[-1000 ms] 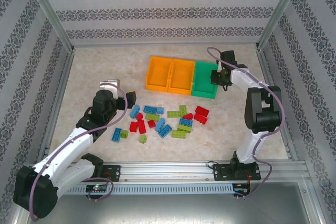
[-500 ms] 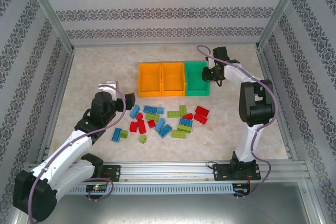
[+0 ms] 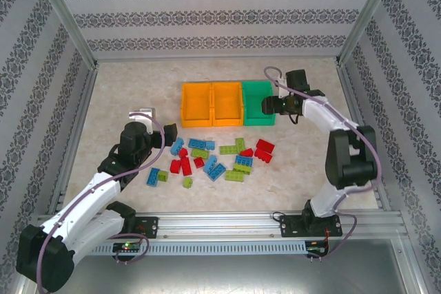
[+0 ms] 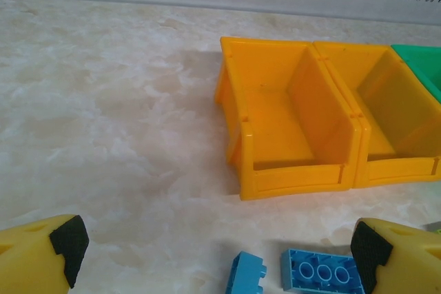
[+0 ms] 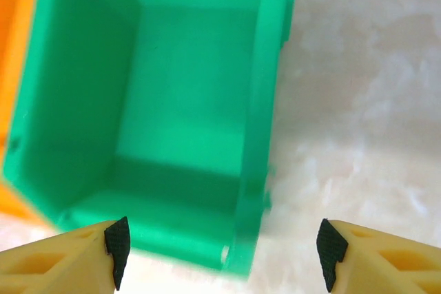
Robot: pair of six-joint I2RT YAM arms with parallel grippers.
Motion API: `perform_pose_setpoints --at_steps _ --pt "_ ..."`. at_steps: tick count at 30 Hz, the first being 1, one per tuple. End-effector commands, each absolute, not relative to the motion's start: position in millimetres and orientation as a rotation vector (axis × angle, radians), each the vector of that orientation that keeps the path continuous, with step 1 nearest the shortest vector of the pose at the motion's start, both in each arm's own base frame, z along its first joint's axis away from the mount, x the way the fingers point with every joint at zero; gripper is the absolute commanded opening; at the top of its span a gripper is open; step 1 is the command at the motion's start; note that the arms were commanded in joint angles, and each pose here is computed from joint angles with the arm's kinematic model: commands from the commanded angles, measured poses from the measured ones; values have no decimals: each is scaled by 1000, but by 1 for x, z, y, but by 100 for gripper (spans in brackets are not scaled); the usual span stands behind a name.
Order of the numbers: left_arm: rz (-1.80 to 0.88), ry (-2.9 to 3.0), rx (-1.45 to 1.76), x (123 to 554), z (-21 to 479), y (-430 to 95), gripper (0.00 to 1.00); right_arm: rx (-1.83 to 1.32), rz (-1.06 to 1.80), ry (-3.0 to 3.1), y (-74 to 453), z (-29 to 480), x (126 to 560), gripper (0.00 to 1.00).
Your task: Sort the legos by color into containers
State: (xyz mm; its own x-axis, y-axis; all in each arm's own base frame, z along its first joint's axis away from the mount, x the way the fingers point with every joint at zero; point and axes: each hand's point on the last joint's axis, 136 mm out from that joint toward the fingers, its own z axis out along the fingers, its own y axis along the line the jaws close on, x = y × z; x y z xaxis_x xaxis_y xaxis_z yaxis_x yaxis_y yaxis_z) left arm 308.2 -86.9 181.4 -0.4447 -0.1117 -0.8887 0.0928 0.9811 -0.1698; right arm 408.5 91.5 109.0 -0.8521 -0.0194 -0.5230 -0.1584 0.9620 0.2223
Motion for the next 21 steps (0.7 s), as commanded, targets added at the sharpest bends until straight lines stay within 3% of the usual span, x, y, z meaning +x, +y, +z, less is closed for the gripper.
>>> perform_pose_setpoints --at_steps 1,10,21 --pt "-291 2021 -8 306 179 -97 100 -97 384 2652 101 96 364 75" --pt "-382 2021 16 310 185 -113 100 -228 386 2752 137 78 271 76" --pt "-407 2032 10 309 181 -116 100 -224 302 2859 134 55 238 75"
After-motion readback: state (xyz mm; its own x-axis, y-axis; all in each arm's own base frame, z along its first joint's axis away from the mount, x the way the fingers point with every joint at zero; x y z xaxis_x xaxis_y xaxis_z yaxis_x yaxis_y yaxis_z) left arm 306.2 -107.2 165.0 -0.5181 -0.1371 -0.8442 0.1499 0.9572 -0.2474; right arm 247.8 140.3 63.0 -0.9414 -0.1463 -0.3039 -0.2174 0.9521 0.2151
